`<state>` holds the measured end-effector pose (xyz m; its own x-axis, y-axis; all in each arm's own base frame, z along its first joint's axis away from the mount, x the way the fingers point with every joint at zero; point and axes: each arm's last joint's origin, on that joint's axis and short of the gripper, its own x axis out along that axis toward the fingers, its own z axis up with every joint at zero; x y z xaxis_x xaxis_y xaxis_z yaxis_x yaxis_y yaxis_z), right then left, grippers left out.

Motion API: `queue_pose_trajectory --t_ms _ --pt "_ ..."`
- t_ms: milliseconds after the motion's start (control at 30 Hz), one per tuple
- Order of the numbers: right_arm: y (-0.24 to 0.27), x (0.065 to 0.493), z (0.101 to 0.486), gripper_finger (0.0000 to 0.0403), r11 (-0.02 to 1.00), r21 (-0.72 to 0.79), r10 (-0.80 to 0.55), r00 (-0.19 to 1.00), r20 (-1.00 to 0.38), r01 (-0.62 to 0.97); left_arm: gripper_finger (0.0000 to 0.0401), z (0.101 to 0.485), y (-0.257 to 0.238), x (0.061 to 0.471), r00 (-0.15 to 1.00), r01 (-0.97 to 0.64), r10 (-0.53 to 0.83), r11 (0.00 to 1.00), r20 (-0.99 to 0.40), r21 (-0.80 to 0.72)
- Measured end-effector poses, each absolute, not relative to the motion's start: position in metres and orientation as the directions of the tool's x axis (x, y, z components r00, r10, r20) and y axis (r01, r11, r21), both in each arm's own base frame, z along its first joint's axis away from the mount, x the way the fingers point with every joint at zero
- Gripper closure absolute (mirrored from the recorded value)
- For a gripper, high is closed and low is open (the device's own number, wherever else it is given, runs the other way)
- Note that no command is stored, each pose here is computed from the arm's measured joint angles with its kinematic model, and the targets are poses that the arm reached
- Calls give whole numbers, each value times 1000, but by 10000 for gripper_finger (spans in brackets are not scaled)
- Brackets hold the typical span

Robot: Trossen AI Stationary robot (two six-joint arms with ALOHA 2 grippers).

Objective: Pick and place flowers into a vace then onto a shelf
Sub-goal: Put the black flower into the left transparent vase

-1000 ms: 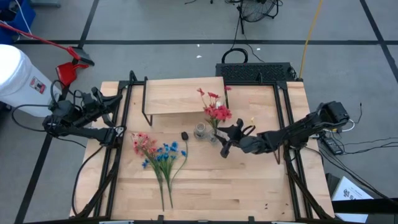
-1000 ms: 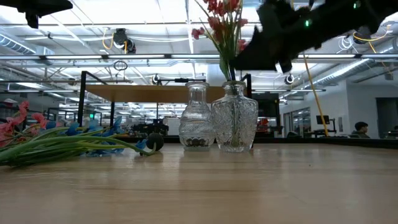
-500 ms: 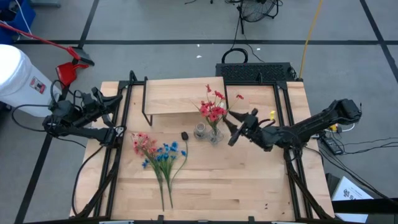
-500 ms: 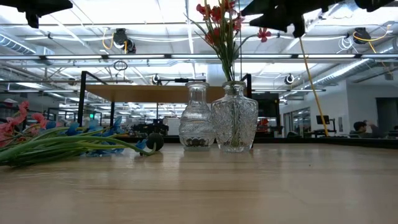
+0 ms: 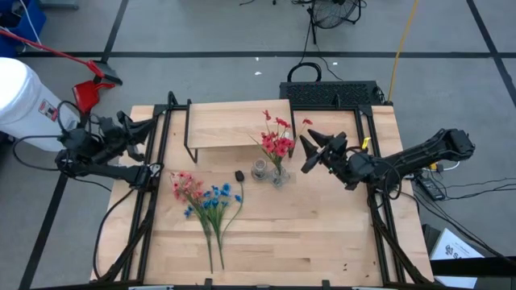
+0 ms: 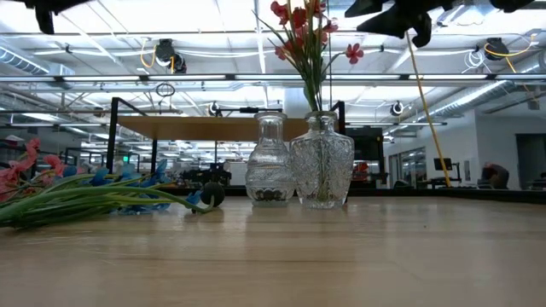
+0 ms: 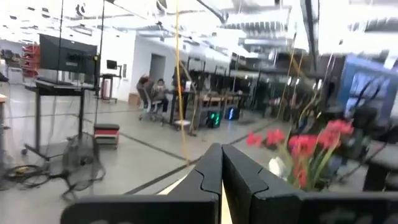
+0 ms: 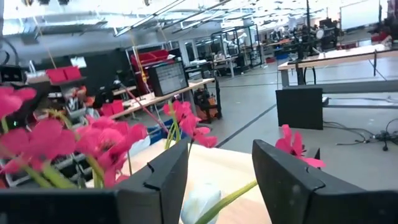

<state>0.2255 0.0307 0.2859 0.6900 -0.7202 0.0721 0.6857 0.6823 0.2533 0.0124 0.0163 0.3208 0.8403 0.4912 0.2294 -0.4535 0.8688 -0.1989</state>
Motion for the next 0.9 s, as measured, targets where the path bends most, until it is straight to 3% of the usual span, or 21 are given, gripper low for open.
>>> queue_pose_trajectory --t_ms 167,333,433,600,900 --pt "30 225 288 234 675 300 -723 685 88 674 391 347 15 8 782 -139 428 829 454 -541" --pt "30 225 288 234 678 280 -723 685 87 680 391 364 20 -7 611 -105 555 763 564 -638" --pt "30 225 288 234 683 245 -722 686 85 688 391 366 22 -8 579 -18 599 687 552 -727" --pt "30 223 291 234 689 237 -718 690 92 685 391 366 21 -1 586 -10 622 646 519 -763" --pt "30 213 301 234 703 108 -711 693 117 703 391 356 0 109 784 -116 529 639 325 -760"
